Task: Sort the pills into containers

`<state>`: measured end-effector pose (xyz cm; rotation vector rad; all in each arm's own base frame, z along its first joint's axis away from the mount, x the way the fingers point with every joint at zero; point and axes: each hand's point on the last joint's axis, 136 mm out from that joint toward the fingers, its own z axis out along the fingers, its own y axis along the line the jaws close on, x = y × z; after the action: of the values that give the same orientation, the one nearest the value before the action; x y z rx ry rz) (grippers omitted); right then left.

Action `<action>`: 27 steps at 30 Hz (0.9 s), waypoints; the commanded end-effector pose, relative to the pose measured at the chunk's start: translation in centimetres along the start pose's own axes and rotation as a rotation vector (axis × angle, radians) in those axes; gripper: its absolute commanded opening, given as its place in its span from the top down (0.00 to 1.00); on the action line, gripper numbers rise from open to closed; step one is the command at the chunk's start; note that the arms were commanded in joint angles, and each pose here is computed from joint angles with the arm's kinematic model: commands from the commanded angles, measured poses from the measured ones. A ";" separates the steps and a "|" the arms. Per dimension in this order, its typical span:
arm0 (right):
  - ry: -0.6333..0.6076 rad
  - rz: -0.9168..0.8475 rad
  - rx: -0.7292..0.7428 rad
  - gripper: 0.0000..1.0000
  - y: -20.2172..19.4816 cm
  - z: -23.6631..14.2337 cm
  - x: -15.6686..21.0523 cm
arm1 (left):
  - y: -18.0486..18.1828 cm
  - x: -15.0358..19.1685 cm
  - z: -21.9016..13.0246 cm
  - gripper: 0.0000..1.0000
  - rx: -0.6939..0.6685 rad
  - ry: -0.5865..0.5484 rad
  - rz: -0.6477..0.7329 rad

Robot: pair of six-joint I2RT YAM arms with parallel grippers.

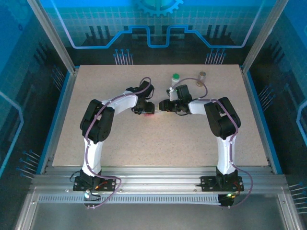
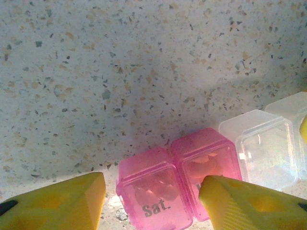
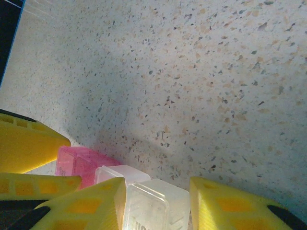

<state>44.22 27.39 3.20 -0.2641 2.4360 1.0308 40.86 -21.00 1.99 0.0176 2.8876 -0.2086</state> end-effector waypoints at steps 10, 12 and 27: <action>0.059 0.079 0.012 0.60 -1.6 -0.1 1.9 | 0.2 5.7 -0.3 0.35 -0.038 0.163 0.029; 0.058 0.079 0.023 0.60 -1.6 -0.3 2.0 | -0.1 4.7 -1.3 0.34 -0.019 0.119 0.018; 0.025 -0.032 0.117 0.56 -0.2 -3.8 1.1 | -0.7 1.0 -8.8 0.29 0.156 -0.249 -0.056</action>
<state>42.78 25.60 3.57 -0.2282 2.4837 0.9674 37.10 -20.55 7.41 -0.0062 2.7425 -0.3420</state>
